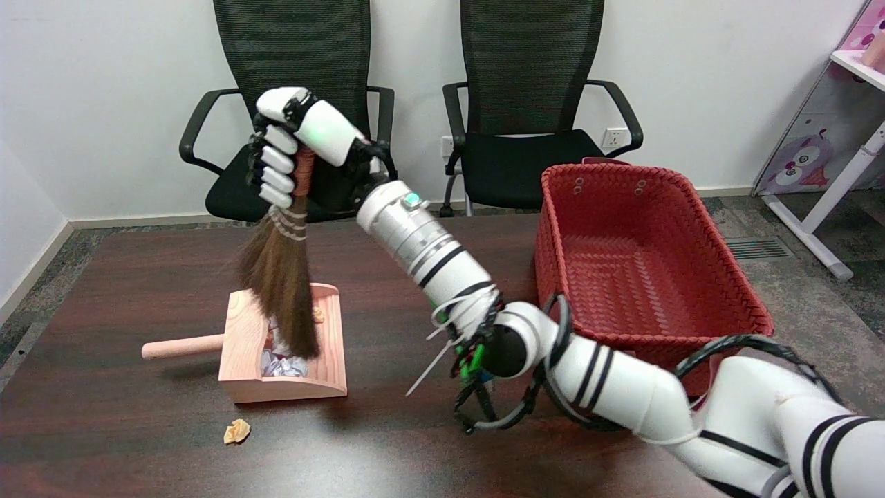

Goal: Sweep the paper ball into the dustpan.

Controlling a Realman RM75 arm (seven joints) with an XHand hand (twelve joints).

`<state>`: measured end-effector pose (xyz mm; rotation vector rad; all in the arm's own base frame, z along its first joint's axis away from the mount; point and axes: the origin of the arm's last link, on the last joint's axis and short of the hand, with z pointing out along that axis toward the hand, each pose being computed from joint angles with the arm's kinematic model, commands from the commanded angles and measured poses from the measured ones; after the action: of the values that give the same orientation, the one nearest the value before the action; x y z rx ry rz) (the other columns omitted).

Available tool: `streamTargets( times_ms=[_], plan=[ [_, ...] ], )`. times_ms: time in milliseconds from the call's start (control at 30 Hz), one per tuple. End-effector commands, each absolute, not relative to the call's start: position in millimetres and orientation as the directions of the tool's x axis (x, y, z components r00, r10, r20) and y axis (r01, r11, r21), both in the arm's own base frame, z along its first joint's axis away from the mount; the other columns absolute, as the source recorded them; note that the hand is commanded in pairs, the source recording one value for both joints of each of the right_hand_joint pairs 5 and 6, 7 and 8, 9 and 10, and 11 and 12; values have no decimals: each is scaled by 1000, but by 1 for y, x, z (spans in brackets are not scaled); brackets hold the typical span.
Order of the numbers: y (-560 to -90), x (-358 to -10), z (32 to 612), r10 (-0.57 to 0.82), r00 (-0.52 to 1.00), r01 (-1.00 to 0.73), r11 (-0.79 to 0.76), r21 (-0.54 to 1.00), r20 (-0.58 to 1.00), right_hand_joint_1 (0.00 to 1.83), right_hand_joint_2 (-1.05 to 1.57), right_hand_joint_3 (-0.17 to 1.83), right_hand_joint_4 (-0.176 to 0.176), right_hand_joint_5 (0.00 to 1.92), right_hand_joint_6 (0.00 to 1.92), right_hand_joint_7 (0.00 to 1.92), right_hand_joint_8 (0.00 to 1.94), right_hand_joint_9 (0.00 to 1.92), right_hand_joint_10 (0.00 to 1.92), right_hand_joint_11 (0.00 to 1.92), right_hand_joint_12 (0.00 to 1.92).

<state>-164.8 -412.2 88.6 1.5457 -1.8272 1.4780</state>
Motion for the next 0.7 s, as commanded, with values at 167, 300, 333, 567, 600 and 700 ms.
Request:
streamTargets(
  times_ms=[167, 300, 333, 567, 600, 700],
  plan=[
    [-380, -130, 208, -286, 53, -883, -462, -89, 957, 785, 1571, 1553, 29, 1920, 1920, 1920, 1920, 1920, 1920, 1920, 1920],
    [-378, -141, 228, -238, 107, -890, -456, -14, 965, 790, 1571, 1596, 27, 1920, 1920, 1920, 1920, 1920, 1920, 1920, 1920],
    [-376, -144, 233, -220, 134, -889, -457, 19, 966, 792, 1571, 1596, 27, 1920, 1920, 1920, 1920, 1920, 1920, 1920, 1920],
    [-374, -162, 270, -63, 208, -899, -406, 166, 976, 805, 1571, 1604, 28, 1920, 1920, 1920, 1920, 1920, 1920, 1920, 1920],
    [-376, -163, 275, -48, 204, -900, -402, 168, 978, 806, 1571, 1606, 28, 1920, 1920, 1920, 1920, 1920, 1920, 1920, 1920],
    [-379, -165, 287, -1, 204, -896, -402, 187, 979, 808, 1571, 1628, 27, 1920, 1920, 1920, 1920, 1920, 1920, 1920, 1920]
  ],
)
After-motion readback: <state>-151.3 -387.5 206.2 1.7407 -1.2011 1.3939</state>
